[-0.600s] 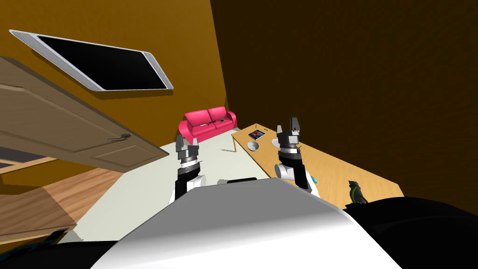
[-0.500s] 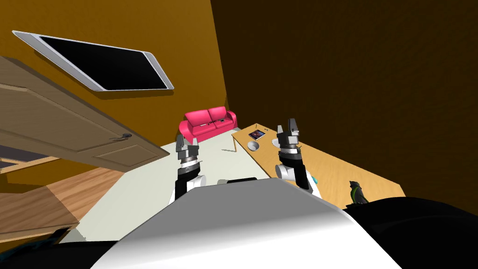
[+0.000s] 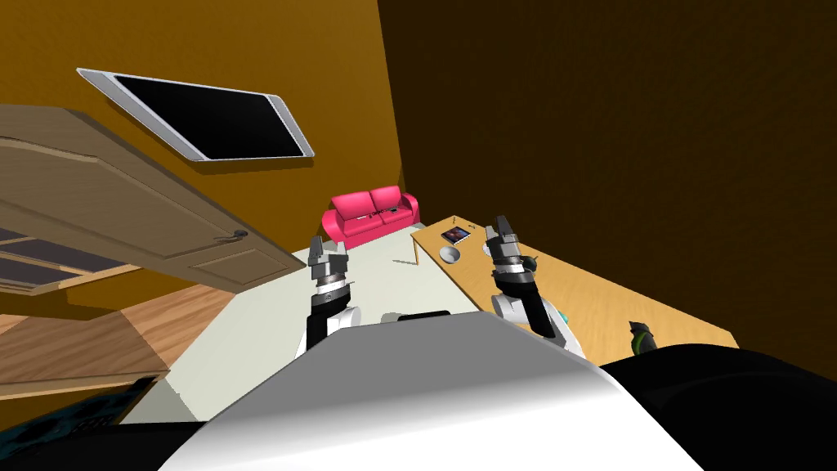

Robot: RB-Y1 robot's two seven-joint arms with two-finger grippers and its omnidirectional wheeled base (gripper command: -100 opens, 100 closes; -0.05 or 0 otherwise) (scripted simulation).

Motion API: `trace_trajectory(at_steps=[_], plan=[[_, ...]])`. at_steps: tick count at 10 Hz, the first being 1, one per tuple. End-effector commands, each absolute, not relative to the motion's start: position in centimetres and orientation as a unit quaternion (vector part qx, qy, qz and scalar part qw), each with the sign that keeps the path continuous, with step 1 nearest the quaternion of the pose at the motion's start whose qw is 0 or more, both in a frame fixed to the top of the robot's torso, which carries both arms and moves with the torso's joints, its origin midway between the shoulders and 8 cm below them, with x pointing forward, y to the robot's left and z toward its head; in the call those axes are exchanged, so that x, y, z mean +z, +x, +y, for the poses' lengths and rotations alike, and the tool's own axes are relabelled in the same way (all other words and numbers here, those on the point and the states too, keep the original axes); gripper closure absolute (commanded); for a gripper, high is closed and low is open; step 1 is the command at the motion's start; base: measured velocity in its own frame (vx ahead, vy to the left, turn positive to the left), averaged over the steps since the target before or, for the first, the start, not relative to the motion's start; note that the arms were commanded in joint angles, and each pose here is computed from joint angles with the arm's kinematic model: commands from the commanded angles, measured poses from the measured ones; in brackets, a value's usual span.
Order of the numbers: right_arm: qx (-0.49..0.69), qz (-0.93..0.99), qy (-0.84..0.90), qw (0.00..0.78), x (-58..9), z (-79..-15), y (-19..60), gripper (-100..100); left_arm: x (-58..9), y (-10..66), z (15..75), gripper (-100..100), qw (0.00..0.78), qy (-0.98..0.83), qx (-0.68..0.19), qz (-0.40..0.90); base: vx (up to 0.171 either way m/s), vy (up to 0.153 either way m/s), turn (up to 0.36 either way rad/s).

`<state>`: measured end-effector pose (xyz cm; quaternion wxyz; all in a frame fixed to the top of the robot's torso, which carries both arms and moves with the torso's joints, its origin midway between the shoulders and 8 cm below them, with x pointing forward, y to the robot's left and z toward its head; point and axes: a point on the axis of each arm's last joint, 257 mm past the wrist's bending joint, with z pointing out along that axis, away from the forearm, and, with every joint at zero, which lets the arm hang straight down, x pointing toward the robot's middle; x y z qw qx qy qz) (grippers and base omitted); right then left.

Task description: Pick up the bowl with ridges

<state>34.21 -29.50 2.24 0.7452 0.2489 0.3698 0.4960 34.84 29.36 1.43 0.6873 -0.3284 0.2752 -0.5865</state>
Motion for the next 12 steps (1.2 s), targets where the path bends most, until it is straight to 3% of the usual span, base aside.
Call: trace_trajectory(at_steps=[1,7,12], plan=[[0.461,0.406,0.242,0.751,0.4,-30.0,34.4,-100,1.4,34.8,29.4,0,0.687,-0.328,-0.586,0.275,-0.014,0.089,0.077],[0.326,0.535,0.216,0.749,-7.1,-32.9,34.0,-100,1.4,34.8,29.4,0,0.687,-0.328,-0.586,0.275,0.010,0.075,0.108],[0.164,0.680,0.168,0.695,-17.2,-37.3,30.9,-100,1.4,34.8,29.4,0,0.687,-0.328,-0.586,0.275,0.076,0.095,0.178]])
